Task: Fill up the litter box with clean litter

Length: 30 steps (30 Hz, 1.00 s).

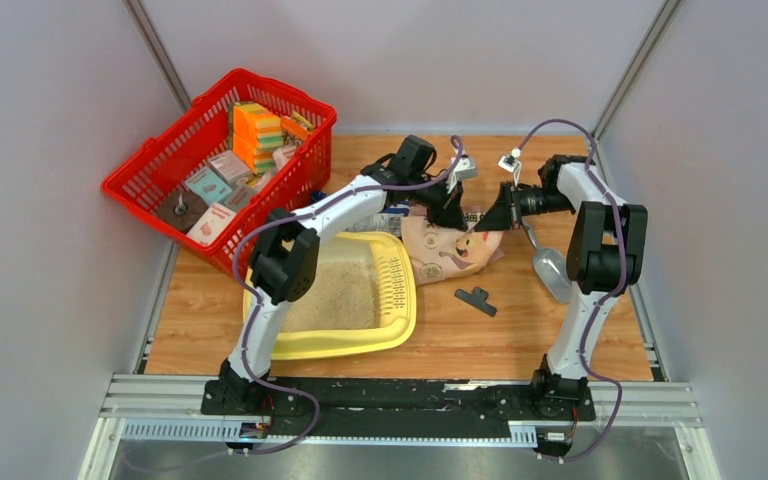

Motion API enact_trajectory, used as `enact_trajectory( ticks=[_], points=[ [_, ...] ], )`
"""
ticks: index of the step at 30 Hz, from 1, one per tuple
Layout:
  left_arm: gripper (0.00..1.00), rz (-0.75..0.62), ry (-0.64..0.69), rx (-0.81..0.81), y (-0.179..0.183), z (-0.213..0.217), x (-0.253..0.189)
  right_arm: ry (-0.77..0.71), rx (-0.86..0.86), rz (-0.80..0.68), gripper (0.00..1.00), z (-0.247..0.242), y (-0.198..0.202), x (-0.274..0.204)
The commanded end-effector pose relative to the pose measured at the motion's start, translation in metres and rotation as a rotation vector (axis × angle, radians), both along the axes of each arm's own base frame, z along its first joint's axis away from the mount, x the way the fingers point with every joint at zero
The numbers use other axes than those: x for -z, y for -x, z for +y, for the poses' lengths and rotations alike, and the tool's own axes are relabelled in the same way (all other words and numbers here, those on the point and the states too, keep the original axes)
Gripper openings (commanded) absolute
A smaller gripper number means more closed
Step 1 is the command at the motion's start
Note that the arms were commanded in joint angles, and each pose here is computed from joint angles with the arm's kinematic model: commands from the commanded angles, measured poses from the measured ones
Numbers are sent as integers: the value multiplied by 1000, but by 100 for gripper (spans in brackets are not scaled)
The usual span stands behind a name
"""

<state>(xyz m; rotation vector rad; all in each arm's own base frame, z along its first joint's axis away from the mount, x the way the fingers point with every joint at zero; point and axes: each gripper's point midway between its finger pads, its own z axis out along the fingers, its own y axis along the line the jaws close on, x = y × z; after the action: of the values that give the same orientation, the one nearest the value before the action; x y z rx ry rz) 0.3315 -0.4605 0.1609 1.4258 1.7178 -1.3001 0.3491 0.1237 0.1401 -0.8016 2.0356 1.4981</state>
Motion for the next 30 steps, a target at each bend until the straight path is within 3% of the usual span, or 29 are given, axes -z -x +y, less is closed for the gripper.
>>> enact_trajectory(
  ticks=[1,4,7,12,16,18,24,30],
  points=[
    [12,0,-66,-64,-6,10,11,21,-1,-42,8,-2,3,-24],
    [35,-17,-46,-126,-21,11,1,20,-7,-74,7,-2,2,-29],
    [42,-51,-20,-144,-30,7,-10,26,-18,-91,7,0,7,-32],
    [39,-97,71,-181,-44,-3,-48,45,-40,-111,7,3,23,-34],
    [36,-53,221,-95,-22,-6,-119,43,-39,-114,6,4,33,-38],
    [40,-48,243,-74,-13,-1,-136,42,-41,-107,6,4,35,-38],
    [77,-137,108,-37,-11,10,-84,40,-40,-121,6,5,34,-41],
    [80,-208,-14,37,-14,7,-26,34,-38,-117,6,5,32,-42]
  ],
)
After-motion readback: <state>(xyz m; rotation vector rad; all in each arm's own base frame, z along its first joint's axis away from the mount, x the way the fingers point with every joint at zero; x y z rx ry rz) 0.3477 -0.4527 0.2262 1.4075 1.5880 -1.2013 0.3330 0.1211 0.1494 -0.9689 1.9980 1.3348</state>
